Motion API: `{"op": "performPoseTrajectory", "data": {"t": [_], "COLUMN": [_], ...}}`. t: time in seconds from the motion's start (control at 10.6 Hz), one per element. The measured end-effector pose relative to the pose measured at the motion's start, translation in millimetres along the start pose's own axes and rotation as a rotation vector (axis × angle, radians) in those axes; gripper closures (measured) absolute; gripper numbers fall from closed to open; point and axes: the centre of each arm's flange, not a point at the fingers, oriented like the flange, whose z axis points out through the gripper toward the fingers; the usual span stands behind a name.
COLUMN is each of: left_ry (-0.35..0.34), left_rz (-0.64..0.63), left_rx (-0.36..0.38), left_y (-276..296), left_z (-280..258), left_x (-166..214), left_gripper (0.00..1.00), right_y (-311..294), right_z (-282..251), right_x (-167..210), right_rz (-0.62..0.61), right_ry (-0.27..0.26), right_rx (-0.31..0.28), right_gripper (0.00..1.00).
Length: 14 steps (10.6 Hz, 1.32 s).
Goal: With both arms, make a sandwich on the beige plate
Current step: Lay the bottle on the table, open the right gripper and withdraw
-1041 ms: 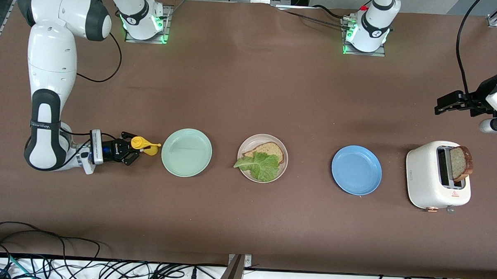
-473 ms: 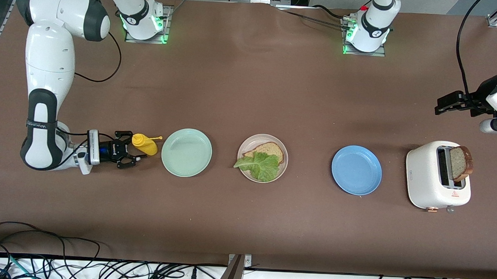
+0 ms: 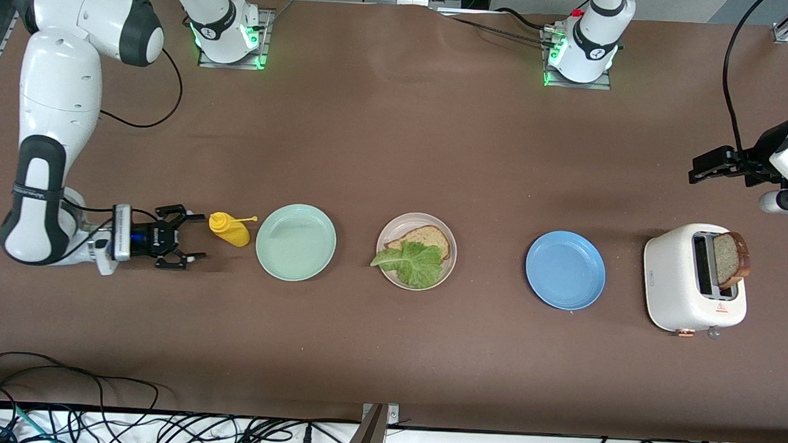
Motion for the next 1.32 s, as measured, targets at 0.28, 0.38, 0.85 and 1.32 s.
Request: {"op": "performPoseTrajectory", "data": {"t": [0.28,0.38,0.85,1.32], "left_ry": [0.003,0.005,0.012,0.014], "left_rz": [0.000,0.000,0.001,0.006], "left_rx": [0.000,0.000,0.000,0.001], "left_y": [0,0,0,3], "left_z": [0,-1,-4,-5], "left_x": [1,1,1,2], "left_gripper": [0.00,0.00,0.00,0.00], "right_y": [-2,-4,10,5], "right_z": [-44,-54,-80,-74], "right_x": [29,40,169,256], "right_rz": [0.152,0.200,0.442,0.635], "right_ry": [-0.065,-0.086,-0.299,-0.514], "right_rx": [-0.004,-0.001,-0.001,-0.056], "right_gripper": [0.00,0.00,0.00,0.00]}}
